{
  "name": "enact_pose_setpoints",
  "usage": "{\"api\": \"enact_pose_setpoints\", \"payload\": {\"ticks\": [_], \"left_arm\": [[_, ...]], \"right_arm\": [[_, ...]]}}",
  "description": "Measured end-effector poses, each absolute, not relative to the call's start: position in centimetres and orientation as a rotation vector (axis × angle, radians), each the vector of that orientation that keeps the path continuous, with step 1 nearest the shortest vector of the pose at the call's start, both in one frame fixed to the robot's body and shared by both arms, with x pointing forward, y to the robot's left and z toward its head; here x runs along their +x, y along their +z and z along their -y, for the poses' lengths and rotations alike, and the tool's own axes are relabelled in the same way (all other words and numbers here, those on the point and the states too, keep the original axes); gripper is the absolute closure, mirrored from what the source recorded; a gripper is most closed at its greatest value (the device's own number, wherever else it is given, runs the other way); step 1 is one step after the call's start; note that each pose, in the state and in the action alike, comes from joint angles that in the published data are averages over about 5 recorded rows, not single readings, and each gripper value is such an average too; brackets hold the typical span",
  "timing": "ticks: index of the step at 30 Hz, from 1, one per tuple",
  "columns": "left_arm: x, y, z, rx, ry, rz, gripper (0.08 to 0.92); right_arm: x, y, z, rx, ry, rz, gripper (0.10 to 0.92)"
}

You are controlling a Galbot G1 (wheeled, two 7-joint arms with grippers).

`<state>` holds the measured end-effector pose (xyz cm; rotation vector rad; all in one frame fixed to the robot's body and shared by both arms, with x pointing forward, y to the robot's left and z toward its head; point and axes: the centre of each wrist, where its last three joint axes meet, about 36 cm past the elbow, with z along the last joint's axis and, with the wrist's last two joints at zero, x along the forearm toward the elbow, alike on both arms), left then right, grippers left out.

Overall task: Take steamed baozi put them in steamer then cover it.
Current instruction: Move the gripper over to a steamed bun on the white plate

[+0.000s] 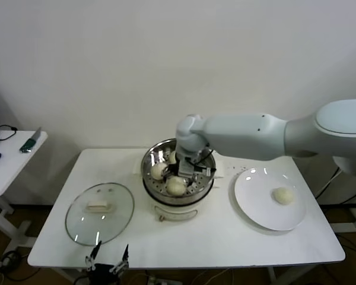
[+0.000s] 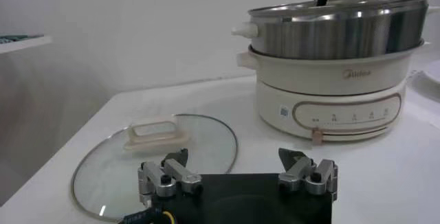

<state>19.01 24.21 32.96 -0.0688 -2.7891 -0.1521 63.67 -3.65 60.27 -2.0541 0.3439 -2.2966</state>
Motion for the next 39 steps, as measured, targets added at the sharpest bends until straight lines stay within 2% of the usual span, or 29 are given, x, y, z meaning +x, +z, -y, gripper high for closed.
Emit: {"api": "enact_pose_setpoints", "payload": {"ticks": [9,15,19,24,29,39], "left_arm": [[19.1,33.1,-23.9,-0.08,-0.15,2.793,0.177],[19.1,33.1,-23.9,-0.082,-0.151,2.793,0.177],[19.2,33.2,-23.8,-0.085,-0.15,2.794,0.177],[19.2,33.2,-23.7,-0.088,-0.145,2.797,0.177],[19.2,33.4,-23.6,-0.091,-0.141,2.801,0.177],[19.1,33.4,-23.2,-0.08,-0.124,2.798,0.177]], "right_arm": [[66.2,65.2,9.2,-2.137,-2.407,-0.588,0.2],[67.8,68.8,16.4,-2.199,-2.484,-0.983,0.2],[68.2,69.5,22.0,-2.214,-2.512,-1.284,0.2],[67.9,68.5,29.1,-2.189,-2.531,-1.653,0.2],[67.1,65.4,35.6,-2.169,-2.526,-1.945,0.2],[65.7,58.7,42.5,-2.173,-2.518,-2.216,0.2]]}}
